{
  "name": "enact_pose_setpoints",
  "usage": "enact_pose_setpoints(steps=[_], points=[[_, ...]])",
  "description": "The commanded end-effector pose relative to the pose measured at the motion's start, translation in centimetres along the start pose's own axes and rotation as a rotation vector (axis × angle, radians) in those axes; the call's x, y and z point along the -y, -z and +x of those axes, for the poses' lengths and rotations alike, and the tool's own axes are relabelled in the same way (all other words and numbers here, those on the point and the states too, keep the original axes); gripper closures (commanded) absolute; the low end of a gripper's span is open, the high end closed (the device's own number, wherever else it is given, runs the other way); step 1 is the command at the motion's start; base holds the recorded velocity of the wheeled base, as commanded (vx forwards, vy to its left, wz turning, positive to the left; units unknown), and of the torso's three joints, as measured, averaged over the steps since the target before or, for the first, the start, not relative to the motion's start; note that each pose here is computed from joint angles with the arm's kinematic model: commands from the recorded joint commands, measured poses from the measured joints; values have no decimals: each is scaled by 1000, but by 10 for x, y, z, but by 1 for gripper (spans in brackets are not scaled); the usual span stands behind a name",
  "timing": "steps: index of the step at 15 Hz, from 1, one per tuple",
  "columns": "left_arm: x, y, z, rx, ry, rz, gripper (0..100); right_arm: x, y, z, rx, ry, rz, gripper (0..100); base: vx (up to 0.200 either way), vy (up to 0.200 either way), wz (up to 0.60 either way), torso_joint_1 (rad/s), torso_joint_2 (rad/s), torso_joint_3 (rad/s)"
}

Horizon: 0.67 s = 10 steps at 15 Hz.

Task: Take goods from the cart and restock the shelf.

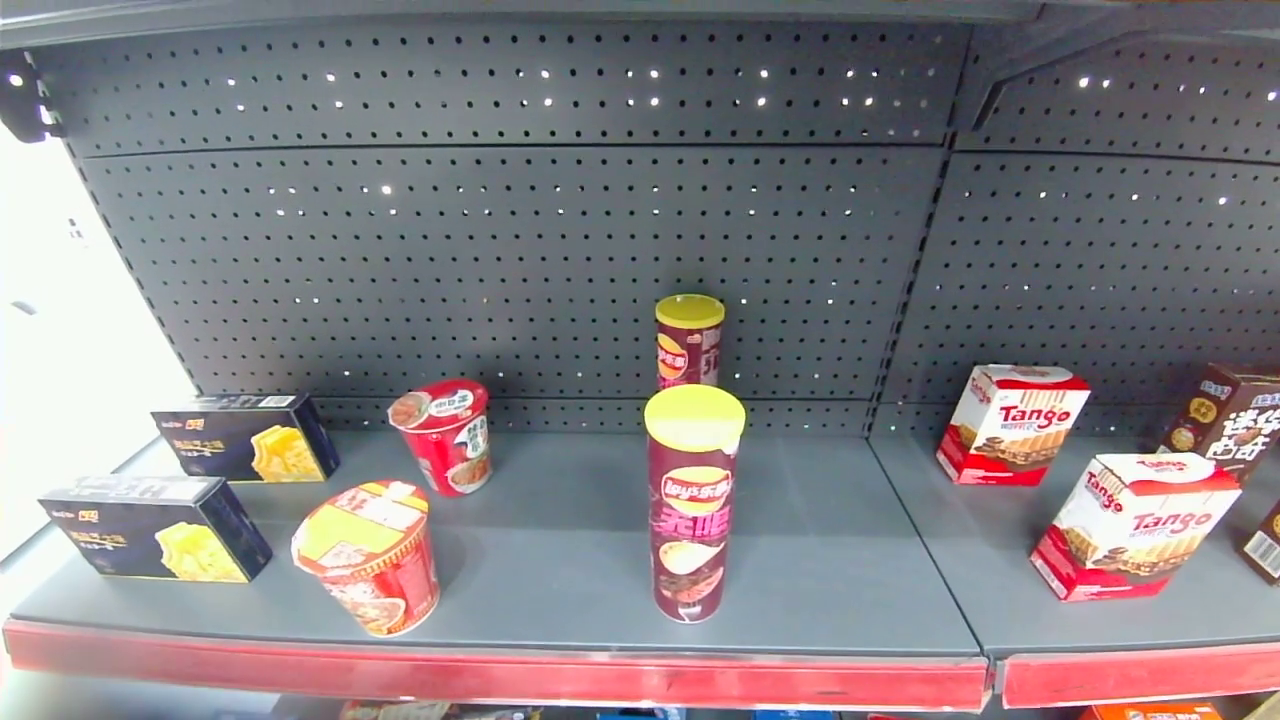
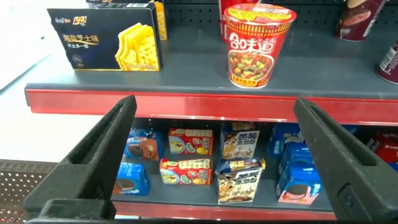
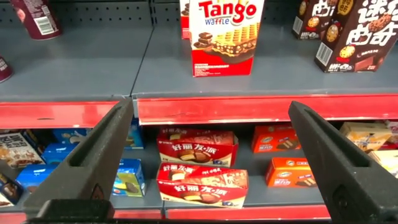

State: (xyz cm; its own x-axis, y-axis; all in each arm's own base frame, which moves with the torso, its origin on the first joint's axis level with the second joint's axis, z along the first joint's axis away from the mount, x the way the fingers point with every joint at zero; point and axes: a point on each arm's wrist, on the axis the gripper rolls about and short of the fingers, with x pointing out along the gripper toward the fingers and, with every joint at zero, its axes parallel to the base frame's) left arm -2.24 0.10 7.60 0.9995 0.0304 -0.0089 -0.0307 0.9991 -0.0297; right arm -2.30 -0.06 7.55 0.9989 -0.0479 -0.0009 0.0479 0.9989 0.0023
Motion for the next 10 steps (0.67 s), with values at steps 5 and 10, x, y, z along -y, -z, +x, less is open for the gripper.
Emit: enact_pose_setpoints(steps=[5, 10], points=[[0, 0, 0, 0, 0, -1, 0, 0, 0, 0, -2, 1, 2, 0, 0, 0, 0, 0, 0, 0], [0, 0, 0, 0, 0, -1, 0, 0, 0, 0, -2, -2, -5, 0, 0, 0, 0, 0, 0, 0]])
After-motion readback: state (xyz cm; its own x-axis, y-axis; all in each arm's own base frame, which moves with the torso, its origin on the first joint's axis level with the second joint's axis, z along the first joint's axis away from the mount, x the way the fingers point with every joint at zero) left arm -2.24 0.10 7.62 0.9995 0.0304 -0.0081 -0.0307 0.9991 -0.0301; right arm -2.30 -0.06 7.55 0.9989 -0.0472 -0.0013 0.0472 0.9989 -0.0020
